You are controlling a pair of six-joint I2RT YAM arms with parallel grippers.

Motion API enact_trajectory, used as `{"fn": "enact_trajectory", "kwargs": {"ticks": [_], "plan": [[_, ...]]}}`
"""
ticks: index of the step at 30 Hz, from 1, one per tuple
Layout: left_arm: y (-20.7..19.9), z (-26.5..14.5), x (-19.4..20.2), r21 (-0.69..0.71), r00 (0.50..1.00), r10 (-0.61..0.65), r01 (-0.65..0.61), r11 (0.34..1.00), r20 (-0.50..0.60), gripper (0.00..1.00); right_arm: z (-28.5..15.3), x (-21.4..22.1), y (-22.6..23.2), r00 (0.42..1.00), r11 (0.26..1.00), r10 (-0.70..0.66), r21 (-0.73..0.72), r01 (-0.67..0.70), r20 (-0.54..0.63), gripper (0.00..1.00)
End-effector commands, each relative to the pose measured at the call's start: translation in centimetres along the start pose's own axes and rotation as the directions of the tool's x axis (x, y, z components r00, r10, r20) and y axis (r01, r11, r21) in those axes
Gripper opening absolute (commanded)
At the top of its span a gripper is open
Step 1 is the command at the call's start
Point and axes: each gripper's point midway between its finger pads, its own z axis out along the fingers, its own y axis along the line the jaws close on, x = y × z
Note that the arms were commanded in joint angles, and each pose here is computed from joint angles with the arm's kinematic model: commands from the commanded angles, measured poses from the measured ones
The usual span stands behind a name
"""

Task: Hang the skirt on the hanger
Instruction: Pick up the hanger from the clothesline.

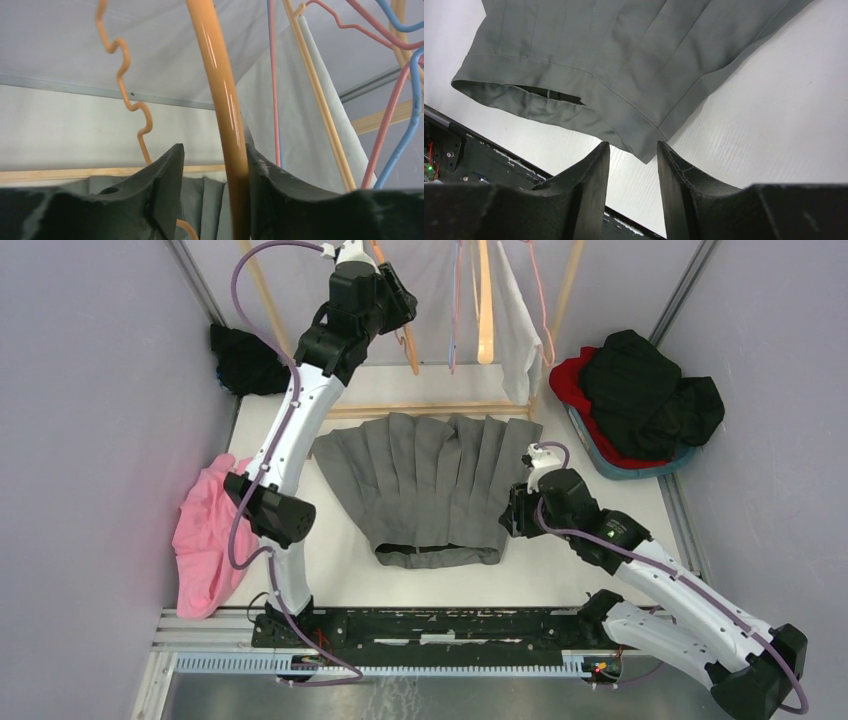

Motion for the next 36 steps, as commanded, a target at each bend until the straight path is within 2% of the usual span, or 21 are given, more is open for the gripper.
{"fn": "enact_trajectory", "kwargs": {"ticks": [1,3,5,9,15,23,30,36], "plan": [[-0.2,-4.1,-5.2,-0.002,0.992,0.022,-0.022,1.0,0.125,0.45,0.5,-0.6,0.8,0.999,0.999,-0.004,-0.037,0.005,0.032,0.46],[0.7,-4.4,-5.4,-0.017,0.993,0.024,-0.022,1.0,0.118,0.34,0.6,-0.6,0.9,1.0,0.999,-0.004,-0.041,0.005,0.031,0.46],[1.6,-4.5,-5.7,-0.03,0.994,0.02,-0.017,0.999,0.109,0.16,0.7,-0.8,1.0,0.999,0.999,-0.005,-0.045,0.006,0.034,0.46],[2.3,-5.2,-6.3,-0.046,0.992,0.048,-0.042,0.998,0.117,0.04,0.8,-0.8,1.1,0.999,0.999,-0.004,-0.046,0.005,0.034,0.46],[1.0,-6.1,-8.2,0.06,0.974,0.149,-0.162,0.985,0.173,0.03,1.3,-0.7,1.4,1.0,0.998,0.005,-0.058,-0.004,0.026,0.46],[-1.1,-8.8,-9.5,0.201,0.919,0.267,-0.332,0.922,0.291,0.03,2.4,-0.9,1.6,1.0,0.998,-0.009,-0.056,0.009,0.008,0.46],[-2.5,-11.6,-10.7,0.255,0.896,0.272,-0.372,0.892,0.352,0.03,2.9,-1.4,2.1,1.0,0.998,-0.009,-0.068,0.01,0.013,0.46],[-1.5,-14.0,-8.7,0.264,0.932,0.231,-0.305,0.915,0.278,0.03,1.7,-2.6,2.0,0.999,0.998,-0.02,-0.055,0.023,0.048,0.46]]}}
